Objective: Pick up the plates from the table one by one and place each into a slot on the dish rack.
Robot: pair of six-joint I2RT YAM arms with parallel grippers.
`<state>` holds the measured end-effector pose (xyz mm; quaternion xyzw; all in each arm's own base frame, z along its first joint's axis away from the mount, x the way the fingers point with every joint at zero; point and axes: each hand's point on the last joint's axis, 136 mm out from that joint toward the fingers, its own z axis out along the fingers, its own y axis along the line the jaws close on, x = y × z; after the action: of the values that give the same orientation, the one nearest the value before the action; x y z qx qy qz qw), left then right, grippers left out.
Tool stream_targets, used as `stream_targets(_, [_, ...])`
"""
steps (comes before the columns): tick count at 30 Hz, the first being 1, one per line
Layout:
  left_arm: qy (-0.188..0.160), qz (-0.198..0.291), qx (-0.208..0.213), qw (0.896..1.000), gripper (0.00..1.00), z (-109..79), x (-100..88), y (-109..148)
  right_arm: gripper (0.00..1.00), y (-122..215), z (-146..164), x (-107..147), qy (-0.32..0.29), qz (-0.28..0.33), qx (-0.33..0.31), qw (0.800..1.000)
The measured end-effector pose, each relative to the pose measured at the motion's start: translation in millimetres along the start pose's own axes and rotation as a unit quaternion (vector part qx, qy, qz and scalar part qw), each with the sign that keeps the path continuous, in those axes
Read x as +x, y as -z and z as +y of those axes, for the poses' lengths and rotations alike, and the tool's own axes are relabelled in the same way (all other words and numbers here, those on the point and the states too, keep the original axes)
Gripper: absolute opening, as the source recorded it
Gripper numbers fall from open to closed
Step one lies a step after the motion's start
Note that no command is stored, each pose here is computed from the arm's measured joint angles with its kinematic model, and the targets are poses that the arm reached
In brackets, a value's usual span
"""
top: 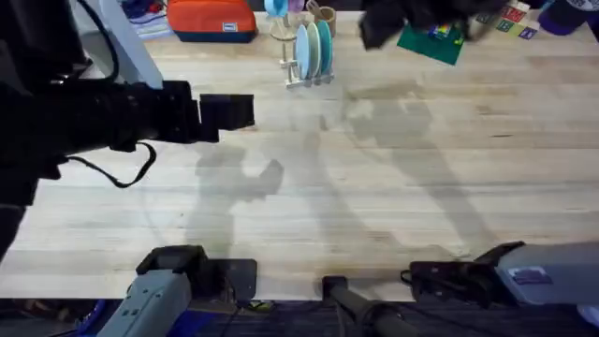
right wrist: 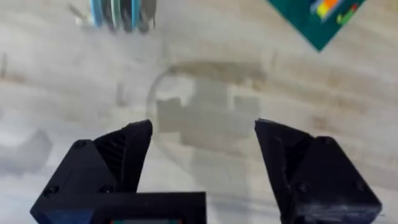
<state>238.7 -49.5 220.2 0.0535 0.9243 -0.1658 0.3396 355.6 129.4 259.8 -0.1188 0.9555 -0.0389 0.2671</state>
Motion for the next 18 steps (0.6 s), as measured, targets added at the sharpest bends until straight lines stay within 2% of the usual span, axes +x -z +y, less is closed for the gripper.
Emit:
stream_targets(5, [0.000, 0.000, 0.000, 1.000, 0.995, 0.0, 0.0, 0, 0.995, 22, -5, 57, 0.003, 0.025, -0.026, 0.999])
stream_targets(8, [0.001, 0.003, 0.000, 1.000, 0.995, -0.1, 1.3, 0, 0.995, 28, -3, 82, 0.005, 0.045, -0.043, 0.998])
stream_targets(18, [0.003, 0.008, 0.000, 1.000, 0.995, -0.2, 4.3, 0, 0.993, 34, 2, 90, 0.005, 0.049, -0.062, 0.997])
